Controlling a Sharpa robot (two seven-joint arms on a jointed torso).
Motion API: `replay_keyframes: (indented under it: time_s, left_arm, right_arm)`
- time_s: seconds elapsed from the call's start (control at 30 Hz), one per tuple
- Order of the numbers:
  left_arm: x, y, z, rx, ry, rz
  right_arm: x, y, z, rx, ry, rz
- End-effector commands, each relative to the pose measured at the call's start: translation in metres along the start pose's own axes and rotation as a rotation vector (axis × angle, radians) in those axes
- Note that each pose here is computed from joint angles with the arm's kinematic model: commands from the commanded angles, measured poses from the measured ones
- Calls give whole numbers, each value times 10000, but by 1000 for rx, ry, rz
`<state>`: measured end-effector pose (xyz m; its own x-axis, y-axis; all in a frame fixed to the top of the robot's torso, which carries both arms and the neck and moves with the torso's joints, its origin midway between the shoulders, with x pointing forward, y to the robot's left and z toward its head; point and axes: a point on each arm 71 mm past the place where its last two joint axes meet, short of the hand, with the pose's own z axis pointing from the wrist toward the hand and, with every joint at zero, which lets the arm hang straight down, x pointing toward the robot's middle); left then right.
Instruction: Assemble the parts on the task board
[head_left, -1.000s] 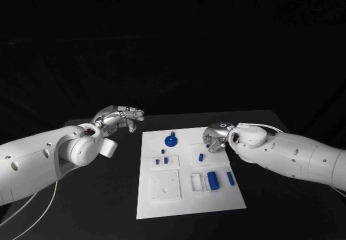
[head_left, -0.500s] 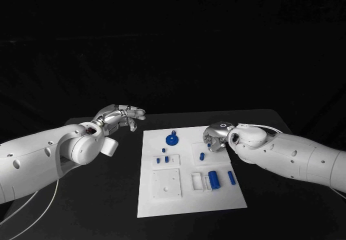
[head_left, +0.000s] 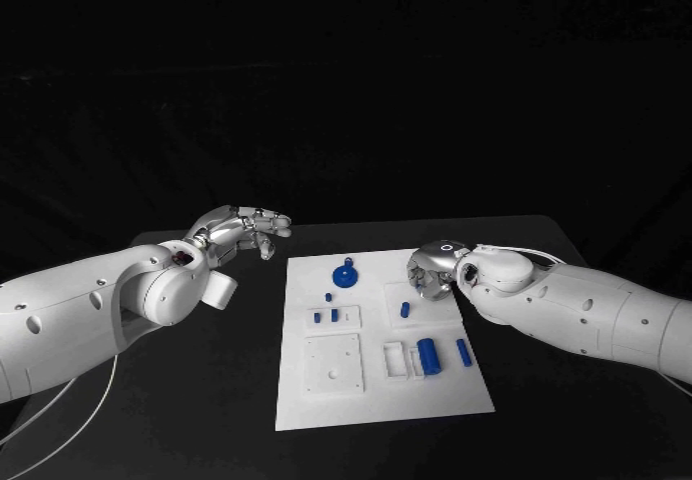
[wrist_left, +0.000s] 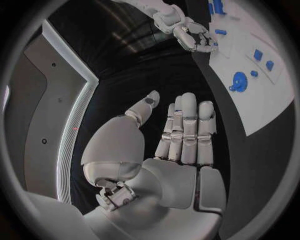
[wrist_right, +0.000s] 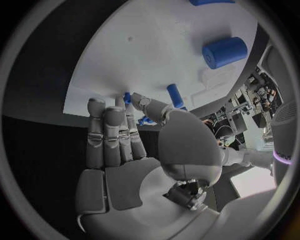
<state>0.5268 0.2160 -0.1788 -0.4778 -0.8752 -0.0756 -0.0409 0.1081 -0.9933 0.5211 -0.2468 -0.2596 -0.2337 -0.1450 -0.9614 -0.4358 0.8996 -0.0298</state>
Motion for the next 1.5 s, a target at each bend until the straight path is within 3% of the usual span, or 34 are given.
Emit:
replay_keyframes:
  time_s: [0.03,0.53,1.3,1.5]
  left_arm:
    - [20,-11,-1,8,21,9]
    - [24,-8,7,7,27,25]
    - [26,-8,35,10,20,26]
    - [44,-10,56,9,22,25]
  right_arm:
    - [108,72,-1,-19,40,-30]
    - [157,127,17,-22,35,-96]
    - [40,161,-13,-31,-111,-100]
    - [-60,99,-31,-29,-136,-71]
